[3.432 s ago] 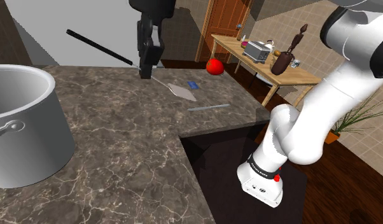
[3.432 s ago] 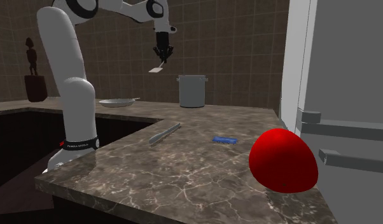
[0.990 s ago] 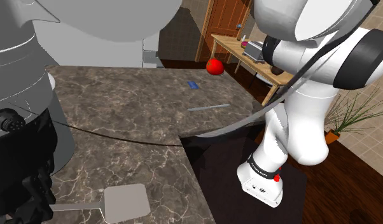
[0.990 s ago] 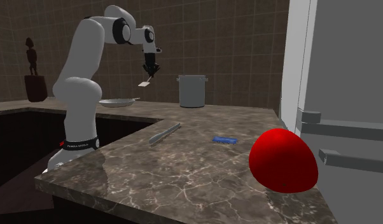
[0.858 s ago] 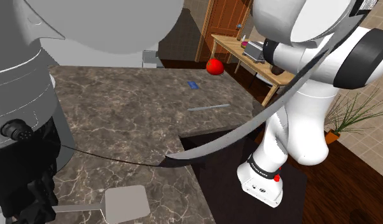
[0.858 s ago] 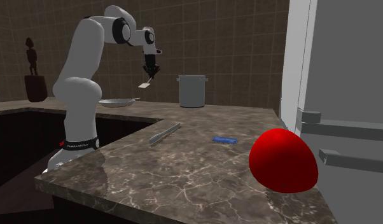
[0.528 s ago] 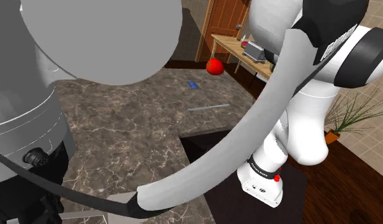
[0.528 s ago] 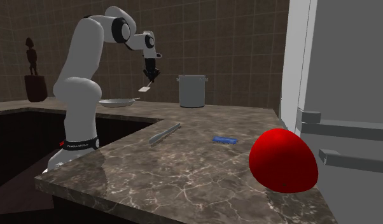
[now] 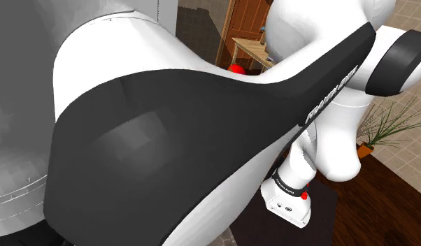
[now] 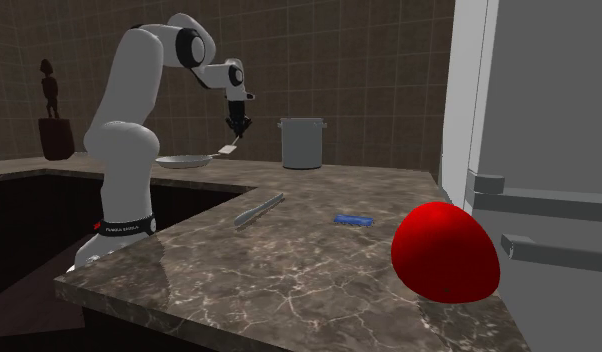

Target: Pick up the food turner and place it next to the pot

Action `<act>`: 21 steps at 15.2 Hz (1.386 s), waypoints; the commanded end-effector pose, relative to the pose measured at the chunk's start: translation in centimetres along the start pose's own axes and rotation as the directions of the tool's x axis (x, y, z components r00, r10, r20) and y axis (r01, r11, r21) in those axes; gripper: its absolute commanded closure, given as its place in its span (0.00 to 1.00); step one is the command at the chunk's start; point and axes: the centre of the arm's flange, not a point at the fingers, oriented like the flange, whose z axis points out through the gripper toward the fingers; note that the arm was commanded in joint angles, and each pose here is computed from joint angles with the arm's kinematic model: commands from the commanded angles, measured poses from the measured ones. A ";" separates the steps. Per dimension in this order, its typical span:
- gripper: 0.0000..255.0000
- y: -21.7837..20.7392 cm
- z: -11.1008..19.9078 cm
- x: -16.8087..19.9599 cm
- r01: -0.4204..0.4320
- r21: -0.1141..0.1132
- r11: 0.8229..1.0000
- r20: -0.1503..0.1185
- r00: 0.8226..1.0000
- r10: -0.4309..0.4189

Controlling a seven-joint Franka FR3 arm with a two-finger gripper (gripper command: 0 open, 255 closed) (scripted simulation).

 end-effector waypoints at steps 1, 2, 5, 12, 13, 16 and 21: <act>1.00 -0.1 1.1 0.0 0.000 0.000 1.000 0.000 1.000 0.000; 1.00 -0.1 1.7 0.0 0.000 0.000 1.000 0.000 1.000 0.000; 1.00 -0.1 3.2 -0.1 0.000 0.000 1.000 0.000 1.000 0.000; 1.00 -0.1 6.9 -0.4 0.000 0.000 1.000 0.000 1.000 0.000; 1.00 -0.1 7.4 -0.4 0.000 0.000 1.000 0.000 1.000 0.000; 1.00 -0.1 9.0 -0.5 0.000 0.000 1.000 0.000 1.000 0.000; 1.00 -0.1 11.7 -0.7 0.000 0.000 1.000 0.000 1.000 0.000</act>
